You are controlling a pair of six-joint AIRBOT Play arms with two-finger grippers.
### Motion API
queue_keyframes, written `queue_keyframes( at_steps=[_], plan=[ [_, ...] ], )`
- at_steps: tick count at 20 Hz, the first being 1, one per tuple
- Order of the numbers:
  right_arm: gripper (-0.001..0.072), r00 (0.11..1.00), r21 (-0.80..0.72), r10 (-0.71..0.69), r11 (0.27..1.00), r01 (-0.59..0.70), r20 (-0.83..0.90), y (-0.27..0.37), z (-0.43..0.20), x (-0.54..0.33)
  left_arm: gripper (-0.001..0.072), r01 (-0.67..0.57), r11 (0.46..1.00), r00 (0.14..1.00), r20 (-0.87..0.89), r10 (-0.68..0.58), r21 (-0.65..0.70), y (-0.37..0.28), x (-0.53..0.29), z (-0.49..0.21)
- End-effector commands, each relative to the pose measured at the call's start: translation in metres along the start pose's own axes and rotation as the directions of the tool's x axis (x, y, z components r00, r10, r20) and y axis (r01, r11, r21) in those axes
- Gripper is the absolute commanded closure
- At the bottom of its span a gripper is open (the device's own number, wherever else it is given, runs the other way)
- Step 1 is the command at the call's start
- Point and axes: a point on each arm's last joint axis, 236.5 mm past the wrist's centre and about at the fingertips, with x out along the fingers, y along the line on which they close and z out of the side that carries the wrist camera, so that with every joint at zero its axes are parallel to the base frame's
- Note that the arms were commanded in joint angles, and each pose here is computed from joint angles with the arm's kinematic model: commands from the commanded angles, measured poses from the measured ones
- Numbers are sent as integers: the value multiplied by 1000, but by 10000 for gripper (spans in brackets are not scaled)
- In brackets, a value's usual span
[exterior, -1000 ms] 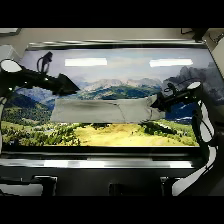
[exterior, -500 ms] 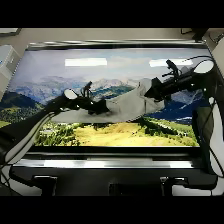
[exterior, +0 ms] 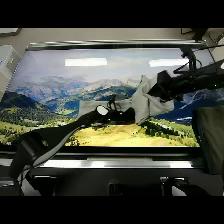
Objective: Fold the clothes and pants, and hang the long-sleeved shirts on hangers.
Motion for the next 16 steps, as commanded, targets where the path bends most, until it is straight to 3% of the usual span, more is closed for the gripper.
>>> queue_keyframes(
  at_steps=[1, 3, 5, 9, 11, 16],
  plan=[
    [681, 995, 35, -88, 996, 86, 56, -17, 8, -6, 687, 97, 994, 995, 17, -98, 49, -50, 28, -16],
    [681, 993, 23, -62, 998, 60, 101, -16, 27, 2, 691, 97, 982, 995, -48, -91, 164, -44, 15, -11],
    [681, 996, 26, 13, 1000, -15, 84, -9, 38, 18, 693, 27, 956, 994, -109, 5, 292, -18, -19, 11],
    [681, 992, 7, 127, 992, -127, 24, 17, 46, 73, 692, -261, 839, 961, 43, 274, 477, 28, -165, 112],
    [681, 985, 18, 175, 984, -175, -12, 35, 44, 114, 691, -375, 804, 927, 188, 324, 462, 32, -263, 158],
    [681, 953, 140, 254, 962, -232, -163, 59, 6, 255, 689, -475, 807, 813, 526, 250, 351, -11, -464, 188]
  ],
)
